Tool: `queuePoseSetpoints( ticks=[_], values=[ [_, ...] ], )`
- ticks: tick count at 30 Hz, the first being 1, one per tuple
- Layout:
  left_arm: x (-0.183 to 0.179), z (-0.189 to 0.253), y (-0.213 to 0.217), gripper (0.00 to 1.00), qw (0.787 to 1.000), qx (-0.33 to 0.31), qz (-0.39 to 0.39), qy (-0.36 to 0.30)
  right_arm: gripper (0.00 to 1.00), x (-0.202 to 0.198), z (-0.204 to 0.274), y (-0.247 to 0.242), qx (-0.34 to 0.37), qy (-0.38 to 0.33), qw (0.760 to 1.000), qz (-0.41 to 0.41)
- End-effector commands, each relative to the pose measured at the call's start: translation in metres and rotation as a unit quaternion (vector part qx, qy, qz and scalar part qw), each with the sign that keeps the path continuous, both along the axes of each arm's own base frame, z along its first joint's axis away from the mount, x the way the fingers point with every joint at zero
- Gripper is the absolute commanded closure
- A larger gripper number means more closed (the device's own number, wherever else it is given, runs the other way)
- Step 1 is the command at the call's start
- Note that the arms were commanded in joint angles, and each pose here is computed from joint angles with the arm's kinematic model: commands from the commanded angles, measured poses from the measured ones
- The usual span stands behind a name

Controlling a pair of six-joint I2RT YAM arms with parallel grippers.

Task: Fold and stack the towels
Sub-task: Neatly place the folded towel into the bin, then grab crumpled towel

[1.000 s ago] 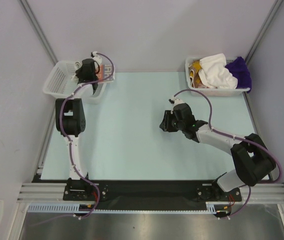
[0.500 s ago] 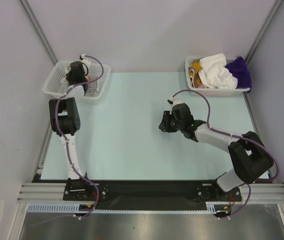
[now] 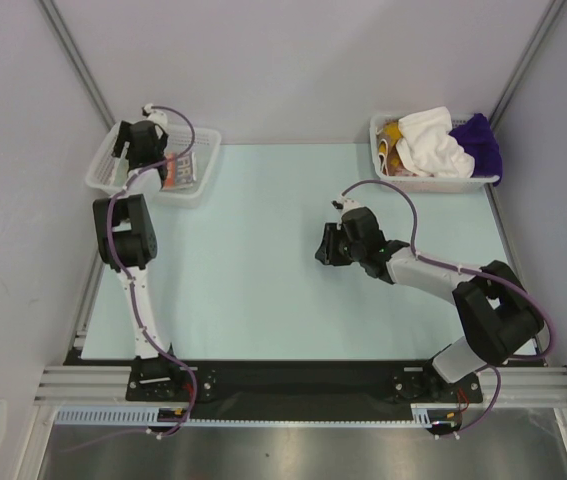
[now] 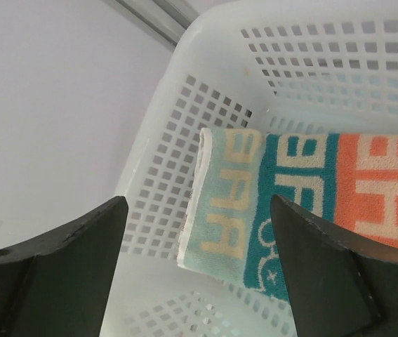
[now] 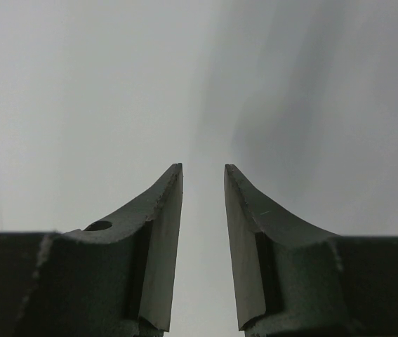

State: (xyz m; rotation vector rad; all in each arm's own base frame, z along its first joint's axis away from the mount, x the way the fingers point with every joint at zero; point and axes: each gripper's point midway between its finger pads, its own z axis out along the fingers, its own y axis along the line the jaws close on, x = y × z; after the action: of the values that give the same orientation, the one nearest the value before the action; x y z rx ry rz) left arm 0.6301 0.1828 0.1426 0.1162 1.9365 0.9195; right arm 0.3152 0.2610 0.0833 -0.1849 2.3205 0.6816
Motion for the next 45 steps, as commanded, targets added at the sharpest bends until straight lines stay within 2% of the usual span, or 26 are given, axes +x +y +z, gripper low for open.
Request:
queuePoseSetpoints(
  ticks=[1,6,11,15,20,25,29,31,32,33,35,36,38,39,41,42,45],
  values=[
    [0.007,0.059,-0.008,0.12,0.995,-0.043,0.0,-0.089,0.64,0.012,0.019,0.013,0.016,-0.032,0.999,0.011],
    [0.003,0.103,-0.034,0.11,0.987,-0.073,-0.018,-0.14,0.64,0.015,0.025,0.013,0.017,-0.041,0.999,0.009],
    [-0.002,0.125,-0.067,0.1,0.979,-0.098,-0.025,-0.174,0.64,0.014,0.031,0.012,0.02,-0.044,0.999,0.006],
    [-0.007,0.129,-0.124,0.09,0.977,-0.107,-0.052,-0.178,0.64,0.014,0.041,0.009,0.026,-0.053,0.998,0.003],
    [-0.024,0.154,-0.177,0.09,0.963,-0.161,-0.079,-0.199,0.64,0.015,0.056,0.0,0.031,-0.065,0.997,-0.009],
    [-0.051,0.154,-0.229,0.07,0.954,-0.22,-0.099,-0.178,0.64,0.018,0.065,-0.013,0.035,-0.071,0.997,-0.025],
    [-0.089,0.137,-0.246,0.07,0.939,-0.297,-0.086,-0.155,0.64,0.022,0.076,-0.025,0.038,-0.082,0.995,-0.041],
    [-0.117,0.129,-0.256,0.07,0.934,-0.314,-0.096,-0.144,0.63,0.021,0.08,-0.03,0.041,-0.087,0.994,-0.047],
    [-0.128,0.126,-0.263,0.0,0.928,-0.331,-0.101,-0.138,0.62,0.021,0.08,-0.034,0.039,-0.089,0.994,-0.054],
    [-0.145,0.119,-0.274,0.0,0.925,-0.341,-0.113,-0.124,0.62,0.021,0.087,-0.038,0.043,-0.097,0.993,-0.059],
    [-0.164,0.113,-0.287,0.0,0.921,-0.351,-0.124,-0.116,0.61,0.018,0.085,-0.044,0.035,-0.092,0.993,-0.066],
    [-0.18,0.097,-0.307,0.0,0.921,-0.352,-0.143,-0.09,0.62,0.018,0.088,-0.048,0.034,-0.094,0.992,-0.072],
    [-0.204,0.101,-0.321,0.0,0.917,-0.357,-0.155,-0.086,0.61,0.02,0.09,-0.055,0.031,-0.098,0.991,-0.087],
    [-0.223,0.085,-0.337,0.0,0.917,-0.357,-0.168,-0.066,0.61,0.019,0.093,-0.06,0.035,-0.101,0.99,-0.092],
    [-0.253,0.085,-0.359,0.0,0.901,-0.384,-0.196,-0.057,0.58,0.019,0.097,-0.065,0.036,-0.106,0.988,-0.103],
    [-0.266,0.068,-0.361,0.0,0.903,-0.379,-0.198,-0.037,0.57,0.018,0.098,-0.068,0.037,-0.107,0.988,-0.106],
    [-0.3,0.059,-0.371,0.0,0.9,-0.375,-0.222,-0.015,0.53,0.022,0.106,-0.091,0.022,-0.122,0.982,-0.142]
  ],
)
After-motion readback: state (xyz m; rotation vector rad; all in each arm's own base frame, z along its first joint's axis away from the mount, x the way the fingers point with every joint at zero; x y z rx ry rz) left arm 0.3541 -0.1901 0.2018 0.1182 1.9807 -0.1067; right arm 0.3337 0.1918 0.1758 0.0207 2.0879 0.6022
